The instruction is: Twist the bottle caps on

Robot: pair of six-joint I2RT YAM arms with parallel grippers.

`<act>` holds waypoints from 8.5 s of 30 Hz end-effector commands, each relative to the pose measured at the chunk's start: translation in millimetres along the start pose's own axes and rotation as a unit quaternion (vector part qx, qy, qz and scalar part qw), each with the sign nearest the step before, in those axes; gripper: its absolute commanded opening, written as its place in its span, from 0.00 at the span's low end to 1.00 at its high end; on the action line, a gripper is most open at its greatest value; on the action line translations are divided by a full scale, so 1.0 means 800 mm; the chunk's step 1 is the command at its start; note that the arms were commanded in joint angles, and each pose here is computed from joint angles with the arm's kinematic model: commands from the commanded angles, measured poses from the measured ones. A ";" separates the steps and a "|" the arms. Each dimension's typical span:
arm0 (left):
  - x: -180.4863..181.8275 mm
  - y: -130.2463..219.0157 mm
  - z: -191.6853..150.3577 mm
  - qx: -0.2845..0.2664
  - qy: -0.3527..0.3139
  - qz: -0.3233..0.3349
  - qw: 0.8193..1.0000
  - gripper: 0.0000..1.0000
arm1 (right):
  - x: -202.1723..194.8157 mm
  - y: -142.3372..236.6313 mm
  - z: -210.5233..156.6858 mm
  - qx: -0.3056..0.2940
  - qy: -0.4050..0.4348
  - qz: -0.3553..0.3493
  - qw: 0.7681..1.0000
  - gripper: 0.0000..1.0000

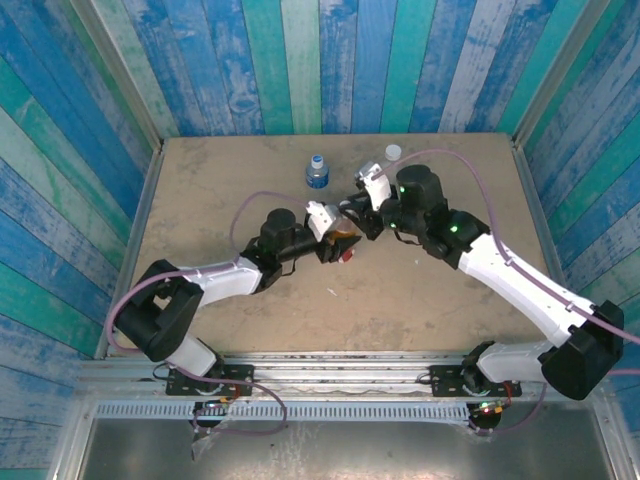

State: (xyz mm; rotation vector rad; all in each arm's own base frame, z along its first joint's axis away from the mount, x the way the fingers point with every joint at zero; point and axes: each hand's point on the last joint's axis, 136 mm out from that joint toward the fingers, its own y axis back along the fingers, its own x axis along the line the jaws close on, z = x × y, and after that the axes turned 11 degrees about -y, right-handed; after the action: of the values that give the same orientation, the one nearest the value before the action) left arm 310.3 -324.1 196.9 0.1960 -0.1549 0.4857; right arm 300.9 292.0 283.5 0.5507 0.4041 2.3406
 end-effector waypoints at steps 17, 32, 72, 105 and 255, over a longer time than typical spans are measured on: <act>-0.029 0.016 0.045 -0.067 -0.069 -0.063 0.993 0.64 | 0.037 0.033 0.001 -0.003 0.020 0.028 0.999 0.51; -0.121 0.076 0.056 -0.109 -0.099 -0.287 0.947 0.65 | 0.100 0.117 -0.027 0.013 0.132 0.208 0.969 0.54; -0.133 0.078 0.052 -0.103 -0.084 -0.331 0.934 0.65 | 0.111 0.084 -0.044 0.046 0.184 0.251 0.949 0.38; 0.001 0.016 0.091 -0.079 -0.047 -0.023 0.996 0.63 | -0.051 0.012 -0.080 0.101 -0.099 -0.134 0.981 0.18; -0.057 0.052 0.051 -0.043 -0.178 -0.165 0.969 0.64 | 0.079 0.126 -0.035 0.011 0.219 0.085 0.972 0.64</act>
State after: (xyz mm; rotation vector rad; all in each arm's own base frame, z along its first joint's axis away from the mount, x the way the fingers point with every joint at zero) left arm 273.0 -322.3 225.6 0.2116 -0.3789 0.2301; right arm 214.4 261.5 337.3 0.1919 0.3744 2.5125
